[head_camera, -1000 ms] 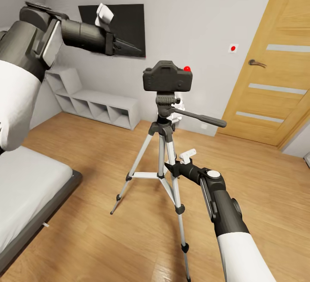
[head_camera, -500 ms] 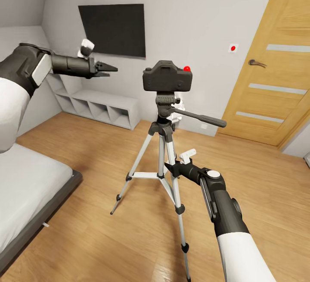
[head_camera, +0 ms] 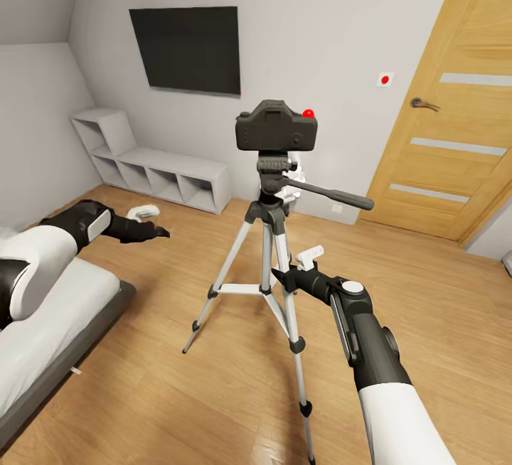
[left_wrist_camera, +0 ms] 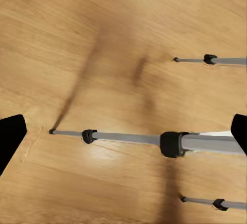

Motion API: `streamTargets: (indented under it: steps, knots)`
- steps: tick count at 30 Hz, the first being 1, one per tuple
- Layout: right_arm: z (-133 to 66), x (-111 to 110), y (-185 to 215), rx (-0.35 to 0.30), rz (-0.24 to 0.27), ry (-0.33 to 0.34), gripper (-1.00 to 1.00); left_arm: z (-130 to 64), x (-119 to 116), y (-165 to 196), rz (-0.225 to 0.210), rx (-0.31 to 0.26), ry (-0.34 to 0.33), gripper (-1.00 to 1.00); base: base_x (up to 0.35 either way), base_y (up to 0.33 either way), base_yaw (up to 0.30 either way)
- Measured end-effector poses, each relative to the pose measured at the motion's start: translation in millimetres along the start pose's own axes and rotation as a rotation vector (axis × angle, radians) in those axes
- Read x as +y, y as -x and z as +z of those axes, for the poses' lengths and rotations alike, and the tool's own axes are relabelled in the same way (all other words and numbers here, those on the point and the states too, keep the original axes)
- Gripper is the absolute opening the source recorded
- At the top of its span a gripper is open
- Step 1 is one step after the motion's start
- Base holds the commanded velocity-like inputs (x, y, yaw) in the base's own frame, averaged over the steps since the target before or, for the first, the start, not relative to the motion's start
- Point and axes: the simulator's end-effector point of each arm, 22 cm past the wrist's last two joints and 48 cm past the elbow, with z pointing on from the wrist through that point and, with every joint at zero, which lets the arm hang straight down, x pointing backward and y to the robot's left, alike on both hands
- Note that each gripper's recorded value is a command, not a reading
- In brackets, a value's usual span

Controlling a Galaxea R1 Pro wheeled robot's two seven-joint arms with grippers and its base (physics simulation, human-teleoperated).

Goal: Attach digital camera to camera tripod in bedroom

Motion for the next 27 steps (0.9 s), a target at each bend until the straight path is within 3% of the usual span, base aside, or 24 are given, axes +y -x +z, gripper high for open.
streamTargets:
  steps: [2, 6, 8, 11, 12, 16, 17, 19, 20, 24, 27]
  knots:
    - [0.0, 0.0, 0.0, 0.000, 0.000, 0.000, -1.00, 17.0, 33.9, -26.6, 0.004, -0.007, 0.112, 1.00, 0.000, 0.000, 0.000]
    - [-0.1, -0.1, 0.0, 0.000, 0.000, 0.000, -1.00, 43.0, 79.3, -75.7, 0.010, -0.050, 0.256, 1.00, 0.000, 0.000, 0.000]
    - [-0.1, -0.1, 0.1, 0.000, 0.000, 0.000, -1.00, 53.4, 93.9, -100.3, 0.002, -0.075, 0.295, 1.00, 0.000, 0.000, 0.000]
    - [-0.1, -0.1, 0.1, 0.000, 0.000, 0.000, -1.00, 65.8, 114.5, -139.0, -0.051, -0.151, 0.333, 1.00, 0.000, 0.000, 0.000]
    - [-0.1, -0.1, 0.1, 0.000, 0.000, 0.000, -1.00, 67.7, 124.0, -153.5, -0.099, -0.194, 0.347, 1.00, 0.000, 0.000, 0.000]
    - [-0.1, -0.2, 0.1, 0.000, 0.000, -0.001, -1.00, 68.8, 139.7, -181.8, -0.245, -0.263, 0.363, 1.00, 0.000, 0.000, 0.000]
    - [-0.1, -0.2, 0.1, 0.000, 0.000, -0.001, -1.00, 68.5, 144.8, -191.3, -0.329, -0.289, 0.366, 1.00, 0.000, 0.000, 0.000]
    - [-0.1, -0.2, 0.1, 0.000, 0.000, -0.001, -1.00, 68.5, 147.6, -198.3, -0.413, -0.312, 0.360, 1.00, 0.000, 0.000, 0.000]
    - [-0.1, -0.2, 0.1, 0.000, 0.000, -0.001, -1.00, 68.8, 149.2, -203.7, -0.486, -0.328, 0.352, 1.00, 0.000, 0.000, 0.000]
    - [-0.1, -0.2, 0.1, 0.000, 0.000, -0.001, -1.00, 75.1, 142.5, -219.5, -0.613, -0.311, 0.314, 1.00, 0.000, 0.000, 0.000]
    - [-0.1, -0.2, 0.2, 0.000, 0.000, -0.001, -1.00, 80.9, 133.3, -227.5, -0.654, -0.286, 0.288, 1.00, 0.000, 0.000, 0.000]
